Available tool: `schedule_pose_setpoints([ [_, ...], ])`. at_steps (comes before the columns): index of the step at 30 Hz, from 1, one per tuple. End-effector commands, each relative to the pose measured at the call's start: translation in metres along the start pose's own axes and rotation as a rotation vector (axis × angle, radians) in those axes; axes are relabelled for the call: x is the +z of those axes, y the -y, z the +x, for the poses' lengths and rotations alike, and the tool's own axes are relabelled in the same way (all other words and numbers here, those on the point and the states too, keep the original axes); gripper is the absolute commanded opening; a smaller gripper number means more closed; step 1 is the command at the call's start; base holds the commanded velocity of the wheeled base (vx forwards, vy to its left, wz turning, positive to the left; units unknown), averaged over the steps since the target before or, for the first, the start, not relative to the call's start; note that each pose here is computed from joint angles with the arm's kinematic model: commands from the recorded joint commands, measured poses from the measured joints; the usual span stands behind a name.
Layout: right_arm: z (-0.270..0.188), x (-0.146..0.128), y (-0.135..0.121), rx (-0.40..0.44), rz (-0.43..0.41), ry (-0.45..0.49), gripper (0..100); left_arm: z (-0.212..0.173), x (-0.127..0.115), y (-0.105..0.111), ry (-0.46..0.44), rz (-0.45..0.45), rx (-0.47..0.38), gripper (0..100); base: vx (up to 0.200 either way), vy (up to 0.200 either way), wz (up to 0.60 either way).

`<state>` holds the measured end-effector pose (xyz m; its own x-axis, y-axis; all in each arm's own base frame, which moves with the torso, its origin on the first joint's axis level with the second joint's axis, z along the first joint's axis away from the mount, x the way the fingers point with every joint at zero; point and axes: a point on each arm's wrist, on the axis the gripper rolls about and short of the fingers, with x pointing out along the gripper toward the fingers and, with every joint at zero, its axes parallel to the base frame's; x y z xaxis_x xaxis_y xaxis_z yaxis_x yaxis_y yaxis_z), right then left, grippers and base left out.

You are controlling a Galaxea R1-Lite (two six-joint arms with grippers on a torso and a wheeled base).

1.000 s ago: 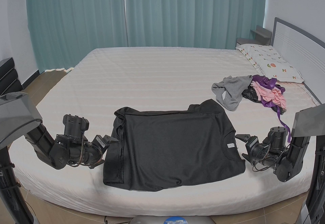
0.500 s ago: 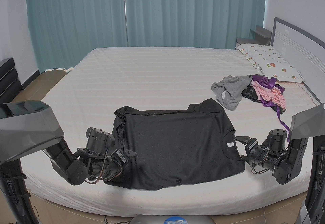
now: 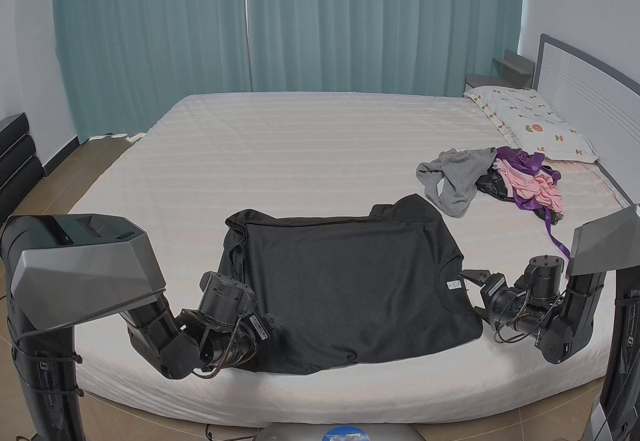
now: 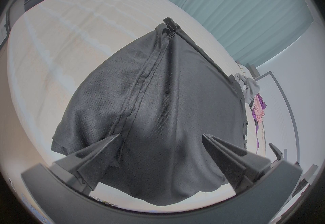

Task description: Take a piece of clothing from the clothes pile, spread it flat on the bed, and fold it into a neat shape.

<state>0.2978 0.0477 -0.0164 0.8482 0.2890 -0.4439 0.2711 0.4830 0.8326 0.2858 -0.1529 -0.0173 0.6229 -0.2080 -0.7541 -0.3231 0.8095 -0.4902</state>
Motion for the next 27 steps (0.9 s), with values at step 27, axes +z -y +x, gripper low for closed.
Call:
schedule_pose_setpoints([
  [27,-0.006,-0.001,-0.001,0.017,-0.004,0.006,100,-0.045,0.089,-0.099,0.212,-0.26,0.203,100,0.0,0.0,0.0],
])
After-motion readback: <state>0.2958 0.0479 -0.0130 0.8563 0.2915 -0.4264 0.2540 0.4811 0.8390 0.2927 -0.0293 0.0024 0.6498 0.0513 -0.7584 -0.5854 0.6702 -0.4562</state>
